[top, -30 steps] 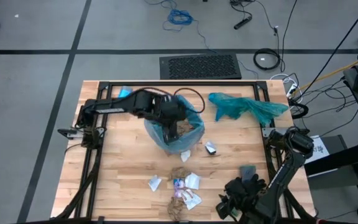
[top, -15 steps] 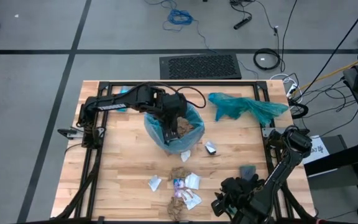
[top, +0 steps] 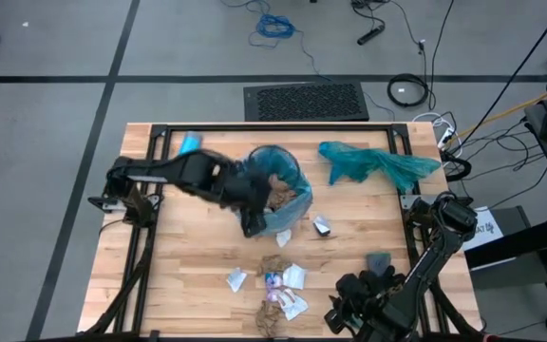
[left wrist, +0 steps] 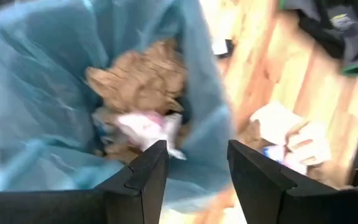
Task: Place trash/remove bag and relplace
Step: Put the brown paper trash into the trash bin
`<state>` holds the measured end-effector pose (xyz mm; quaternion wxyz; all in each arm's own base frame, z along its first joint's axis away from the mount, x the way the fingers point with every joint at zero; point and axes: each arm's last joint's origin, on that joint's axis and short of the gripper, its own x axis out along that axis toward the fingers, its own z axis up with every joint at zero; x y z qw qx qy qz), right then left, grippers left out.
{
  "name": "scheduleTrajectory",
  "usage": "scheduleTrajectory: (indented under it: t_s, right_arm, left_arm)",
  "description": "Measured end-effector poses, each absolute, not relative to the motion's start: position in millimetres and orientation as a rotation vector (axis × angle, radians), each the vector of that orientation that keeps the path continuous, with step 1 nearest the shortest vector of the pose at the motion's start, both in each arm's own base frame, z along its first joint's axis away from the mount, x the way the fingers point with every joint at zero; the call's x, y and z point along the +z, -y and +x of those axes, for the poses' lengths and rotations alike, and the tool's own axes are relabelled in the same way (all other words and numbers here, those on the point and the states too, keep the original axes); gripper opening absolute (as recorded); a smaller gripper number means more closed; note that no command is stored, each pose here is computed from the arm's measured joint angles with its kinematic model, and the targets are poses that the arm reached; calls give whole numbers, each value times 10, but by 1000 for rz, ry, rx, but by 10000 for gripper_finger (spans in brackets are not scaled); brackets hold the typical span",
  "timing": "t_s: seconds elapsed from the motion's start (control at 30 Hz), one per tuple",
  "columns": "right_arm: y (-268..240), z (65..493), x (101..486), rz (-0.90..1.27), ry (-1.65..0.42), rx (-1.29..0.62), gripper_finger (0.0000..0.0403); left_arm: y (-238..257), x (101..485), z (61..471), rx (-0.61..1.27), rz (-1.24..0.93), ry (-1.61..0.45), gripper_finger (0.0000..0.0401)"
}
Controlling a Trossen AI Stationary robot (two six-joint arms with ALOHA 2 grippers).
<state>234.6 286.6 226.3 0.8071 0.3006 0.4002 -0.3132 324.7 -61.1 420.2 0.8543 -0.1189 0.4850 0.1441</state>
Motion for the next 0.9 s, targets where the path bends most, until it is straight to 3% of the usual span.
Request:
scheduleTrajectory:
  t_s: [0.5, 0.9]
  right_arm:
    - [-2778, 2254, 2260, 506, -896, -732, 132]
    - [-2772, 2266, 2260, 473, -905, -712, 132]
  left_arm:
    - [1534, 4068, 3078, 375, -407, -969, 169]
    - [1970, 3522, 3180, 460, -434, -1024, 169]
